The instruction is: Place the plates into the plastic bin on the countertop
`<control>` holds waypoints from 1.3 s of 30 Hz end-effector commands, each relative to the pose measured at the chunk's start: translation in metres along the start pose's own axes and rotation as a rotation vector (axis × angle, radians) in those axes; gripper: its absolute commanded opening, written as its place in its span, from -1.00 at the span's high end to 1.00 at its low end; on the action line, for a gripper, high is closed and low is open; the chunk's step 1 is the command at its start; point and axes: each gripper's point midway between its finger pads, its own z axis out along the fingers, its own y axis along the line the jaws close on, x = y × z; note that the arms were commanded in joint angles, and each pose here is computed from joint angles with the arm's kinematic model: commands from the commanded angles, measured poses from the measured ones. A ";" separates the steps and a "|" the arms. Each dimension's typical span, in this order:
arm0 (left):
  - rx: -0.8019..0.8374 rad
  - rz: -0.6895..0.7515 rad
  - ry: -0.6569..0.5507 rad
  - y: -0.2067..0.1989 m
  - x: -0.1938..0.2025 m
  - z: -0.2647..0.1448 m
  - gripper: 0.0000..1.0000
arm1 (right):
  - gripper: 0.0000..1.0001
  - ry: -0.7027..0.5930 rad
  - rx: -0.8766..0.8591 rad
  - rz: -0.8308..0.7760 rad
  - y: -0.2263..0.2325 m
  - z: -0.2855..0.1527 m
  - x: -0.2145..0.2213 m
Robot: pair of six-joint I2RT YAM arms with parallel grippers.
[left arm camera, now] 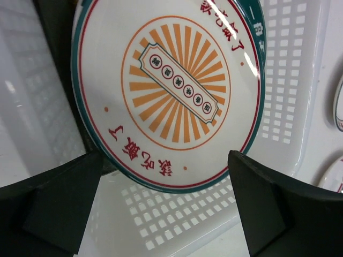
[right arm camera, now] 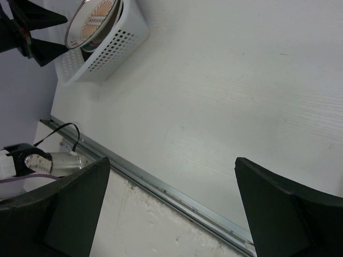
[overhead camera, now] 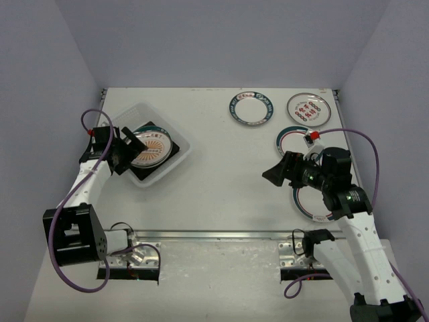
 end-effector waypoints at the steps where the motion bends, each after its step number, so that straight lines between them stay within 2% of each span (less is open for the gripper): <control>1: -0.073 0.042 -0.145 0.001 -0.032 -0.030 -1.00 | -0.98 -0.029 0.043 0.022 -0.005 0.001 -0.011; 5: -0.003 0.119 -0.152 -0.021 -0.043 -0.053 -1.00 | -0.98 -0.031 0.127 0.078 -0.019 0.004 -0.013; 8: 0.140 0.215 -0.140 -0.050 -0.041 -0.075 -1.00 | -0.98 -0.047 0.221 0.133 -0.036 0.005 -0.011; 12: 0.496 0.369 -0.148 -0.099 -0.011 -0.122 -1.00 | -0.97 -0.126 0.443 0.188 -0.081 -0.001 -0.007; 14: 0.569 0.394 -0.109 -0.099 0.016 -0.125 -1.00 | -0.98 -0.144 0.523 0.196 -0.097 -0.003 -0.006; 16: 0.663 0.460 -0.152 -0.104 0.033 -0.143 -1.00 | -0.98 -0.115 0.613 0.208 -0.117 0.000 -0.001; 19: 0.657 0.466 -0.207 -0.092 0.043 -0.142 -1.00 | -0.98 -0.094 0.668 0.265 -0.129 0.006 0.001; 22: 0.687 0.482 -0.242 -0.097 0.046 -0.155 -1.00 | -0.98 -0.084 0.592 0.397 -0.120 0.020 0.015; 23: 0.681 0.477 -0.253 -0.096 0.046 -0.155 -1.00 | -0.98 -0.109 0.565 0.424 -0.119 0.023 0.016; 26: 0.688 0.479 -0.224 -0.097 0.052 -0.152 -1.00 | -0.98 -0.221 0.696 0.477 -0.142 0.008 0.014; 30: 0.661 0.465 -0.200 -0.094 0.053 -0.143 -1.00 | -0.98 -0.251 0.570 0.487 -0.130 0.022 0.013; 35: 0.669 0.468 -0.189 -0.096 0.057 -0.144 -1.00 | -0.98 -0.172 0.348 0.485 -0.109 0.055 0.029; 39: 0.670 0.468 -0.183 -0.096 0.058 -0.143 -1.00 | -0.98 -0.230 0.067 0.501 -0.072 0.086 -0.003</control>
